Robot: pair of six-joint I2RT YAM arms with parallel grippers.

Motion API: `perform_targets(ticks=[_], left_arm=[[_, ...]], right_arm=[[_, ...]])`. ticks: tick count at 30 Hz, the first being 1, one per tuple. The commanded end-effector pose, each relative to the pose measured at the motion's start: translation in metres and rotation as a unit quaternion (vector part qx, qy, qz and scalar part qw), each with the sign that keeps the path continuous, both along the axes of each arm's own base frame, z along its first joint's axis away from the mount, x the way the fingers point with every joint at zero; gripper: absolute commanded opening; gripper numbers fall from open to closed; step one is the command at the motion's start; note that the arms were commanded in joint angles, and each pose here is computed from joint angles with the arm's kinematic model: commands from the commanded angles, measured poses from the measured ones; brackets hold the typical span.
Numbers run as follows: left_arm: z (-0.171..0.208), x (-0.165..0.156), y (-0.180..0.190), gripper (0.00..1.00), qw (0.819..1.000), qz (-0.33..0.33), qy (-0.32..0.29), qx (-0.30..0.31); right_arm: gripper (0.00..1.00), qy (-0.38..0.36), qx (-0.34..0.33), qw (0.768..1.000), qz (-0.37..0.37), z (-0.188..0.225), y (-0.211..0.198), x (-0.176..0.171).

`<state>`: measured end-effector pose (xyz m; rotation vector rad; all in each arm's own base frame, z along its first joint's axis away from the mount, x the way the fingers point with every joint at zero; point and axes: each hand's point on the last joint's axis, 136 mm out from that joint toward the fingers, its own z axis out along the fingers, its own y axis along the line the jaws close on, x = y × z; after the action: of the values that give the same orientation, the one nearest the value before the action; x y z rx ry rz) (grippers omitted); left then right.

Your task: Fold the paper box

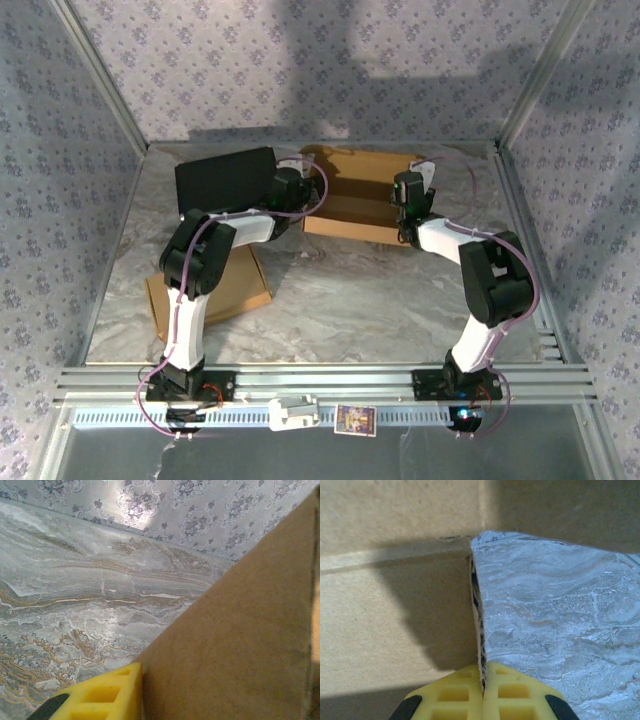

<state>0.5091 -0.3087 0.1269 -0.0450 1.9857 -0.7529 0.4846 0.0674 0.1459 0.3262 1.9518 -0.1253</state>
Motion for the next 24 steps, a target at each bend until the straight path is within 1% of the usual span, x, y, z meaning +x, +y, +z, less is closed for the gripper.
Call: perform_targets(ticks=[1, 2, 5, 10, 12, 16, 20, 24], left_arm=[[-0.003, -0.027, -0.026, 0.28, 0.998, -0.056, -0.007, 0.016], [-0.008, -0.028, -0.026, 0.28, 0.998, -0.055, -0.004, 0.022], [-0.023, -0.034, -0.021, 0.27, 0.998, -0.041, 0.002, 0.043], [-0.033, -0.037, -0.011, 0.27, 0.998, -0.008, 0.009, 0.055], [-0.036, -0.038, -0.009, 0.27, 0.998, -0.003, 0.009, 0.055], [-0.041, -0.041, -0.009, 0.27, 0.998, 0.002, 0.011, 0.062], [-0.047, -0.044, -0.009, 0.26, 0.998, 0.005, 0.015, 0.065], [-0.050, -0.045, -0.008, 0.26, 0.997, 0.007, 0.015, 0.071]], right_arm=[[0.00, 0.011, 0.030, 0.999, 0.019, -0.001, 0.019, -0.005], [0.02, 0.019, 0.035, 0.999, 0.017, -0.001, 0.019, -0.007], [0.12, 0.049, 0.061, 0.997, -0.006, -0.003, 0.015, -0.016], [0.36, 0.077, 0.105, 0.991, -0.038, -0.005, 0.007, -0.038], [0.46, 0.082, 0.140, 0.985, -0.057, -0.004, 0.005, -0.047], [0.58, 0.094, 0.191, 0.973, -0.085, 0.002, 0.003, -0.063], [0.61, 0.122, 0.238, 0.959, -0.094, -0.003, 0.009, -0.073], [0.62, 0.140, 0.248, 0.953, -0.105, -0.010, 0.011, -0.080]])
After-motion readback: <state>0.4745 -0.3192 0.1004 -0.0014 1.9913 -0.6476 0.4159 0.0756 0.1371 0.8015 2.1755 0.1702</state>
